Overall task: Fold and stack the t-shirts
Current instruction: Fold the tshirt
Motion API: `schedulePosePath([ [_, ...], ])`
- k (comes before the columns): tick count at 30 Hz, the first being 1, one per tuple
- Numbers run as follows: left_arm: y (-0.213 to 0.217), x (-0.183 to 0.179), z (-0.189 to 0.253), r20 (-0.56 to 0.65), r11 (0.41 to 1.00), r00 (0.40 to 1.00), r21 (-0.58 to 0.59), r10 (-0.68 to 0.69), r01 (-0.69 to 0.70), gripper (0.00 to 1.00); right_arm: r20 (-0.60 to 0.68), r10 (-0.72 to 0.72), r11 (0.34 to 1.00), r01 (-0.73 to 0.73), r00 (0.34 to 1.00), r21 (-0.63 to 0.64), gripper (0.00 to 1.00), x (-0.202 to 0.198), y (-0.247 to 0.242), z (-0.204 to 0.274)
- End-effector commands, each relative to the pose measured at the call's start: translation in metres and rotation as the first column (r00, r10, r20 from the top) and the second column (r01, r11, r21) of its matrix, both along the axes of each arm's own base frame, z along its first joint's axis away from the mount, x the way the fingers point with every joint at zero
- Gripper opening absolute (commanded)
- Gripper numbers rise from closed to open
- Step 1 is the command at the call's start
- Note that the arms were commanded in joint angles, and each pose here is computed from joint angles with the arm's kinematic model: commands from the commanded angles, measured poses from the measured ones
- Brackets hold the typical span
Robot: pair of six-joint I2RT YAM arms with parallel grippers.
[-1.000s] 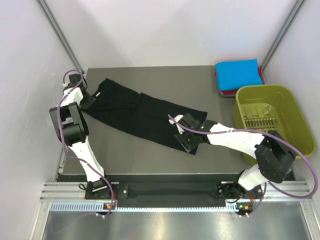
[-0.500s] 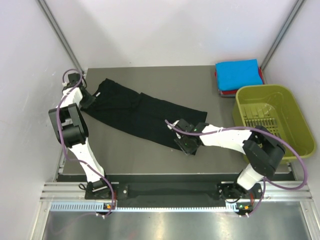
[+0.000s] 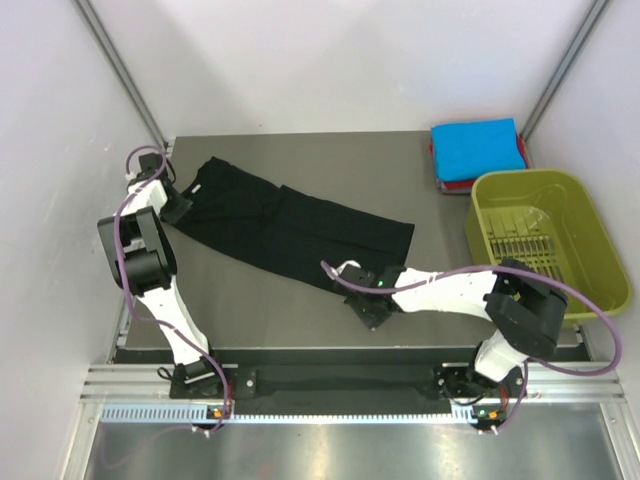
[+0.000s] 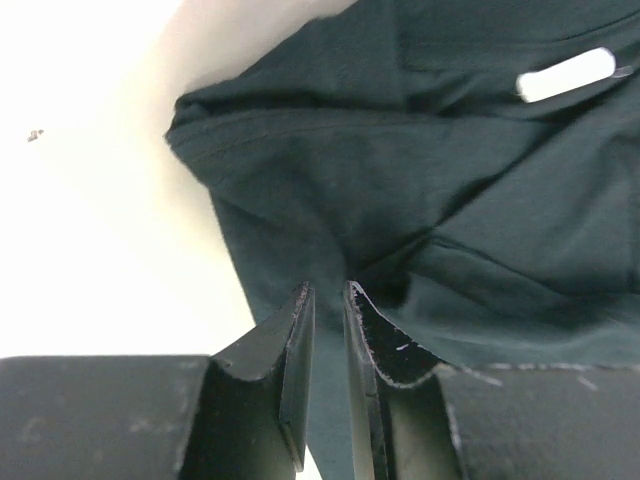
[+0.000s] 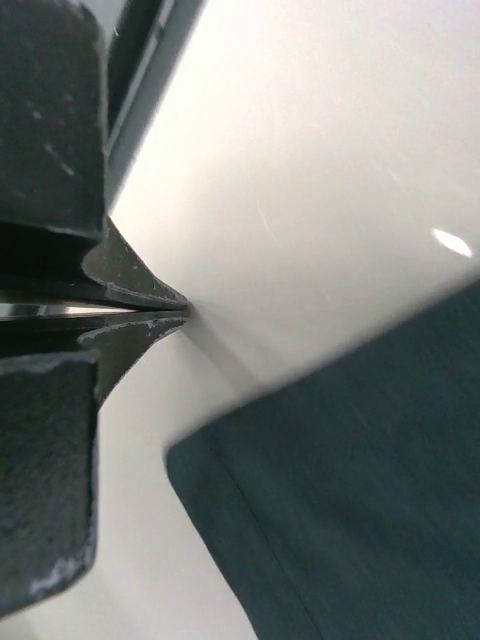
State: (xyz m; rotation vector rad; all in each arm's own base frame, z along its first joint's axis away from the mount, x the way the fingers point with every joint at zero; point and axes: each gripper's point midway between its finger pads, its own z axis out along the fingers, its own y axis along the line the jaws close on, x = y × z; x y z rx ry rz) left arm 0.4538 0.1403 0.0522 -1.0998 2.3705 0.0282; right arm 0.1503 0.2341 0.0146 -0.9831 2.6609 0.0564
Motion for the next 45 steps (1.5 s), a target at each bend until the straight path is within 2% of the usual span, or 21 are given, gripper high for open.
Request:
schedulePosePath([
  [1, 0.01, 0.005, 0.006, 0.056, 0.998, 0.997, 0.03, 0.045, -0.047, 0.24, -0.02, -0.054, 0.998, 0.054, 0.998, -0.024, 0.0, -0.027, -0.007, -0.006],
  [11, 0.009, 0.007, 0.002, 0.067, 0.996, 0.994, 0.015, 0.084, -0.085, 0.24, 0.005, -0.097, 0.995, 0.097, 0.995, 0.037, 0.01, -0.054, 0.022, 0.001],
  [13, 0.008, 0.006, 0.003, 0.07, 0.997, 0.994, 0.019, 0.078, -0.08, 0.25, 0.053, -0.087, 0.996, 0.086, 0.995, 0.029, 0.07, -0.047, 0.022, 0.008],
  [17, 0.011, 0.002, 0.013, 0.08, 0.996, 0.994, 0.042, 0.075, -0.079, 0.3, 0.135, -0.047, 0.999, 0.045, 0.99, 0.015, 0.27, -0.025, 0.012, 0.024],
  [20, 0.012, 0.001, 0.021, 0.102, 0.996, 0.992, 0.038, 0.071, -0.075, 0.31, 0.151, -0.024, 1.0, 0.026, 0.988, -0.011, 0.38, -0.005, -0.003, 0.029],
  [22, 0.01, 0.002, 0.027, 0.118, 0.998, 0.991, 0.022, 0.063, -0.066, 0.31, 0.147, -0.013, 0.999, 0.017, 0.989, -0.029, 0.4, 0.009, -0.013, 0.032],
  [32, 0.008, 0.005, 0.048, 0.161, 0.999, 0.986, 0.031, 0.038, -0.044, 0.31, 0.125, 0.029, 0.996, -0.019, 0.992, -0.082, 0.42, 0.05, -0.014, 0.039],
  [36, 0.01, 0.006, 0.048, 0.153, 0.998, 0.987, 0.039, 0.037, -0.043, 0.31, 0.112, 0.052, 0.996, -0.043, 0.992, -0.079, 0.41, 0.052, -0.01, 0.033],
  [41, 0.013, 0.006, 0.051, 0.156, 0.998, 0.987, 0.047, 0.037, -0.045, 0.31, 0.035, 0.026, 0.997, -0.023, 0.999, -0.071, 0.4, 0.05, -0.018, 0.016],
  [45, 0.016, 0.008, 0.055, 0.164, 0.997, 0.986, 0.057, 0.04, -0.05, 0.31, -0.022, 0.057, 0.997, -0.058, 0.998, -0.041, 0.4, 0.042, -0.012, 0.01],
])
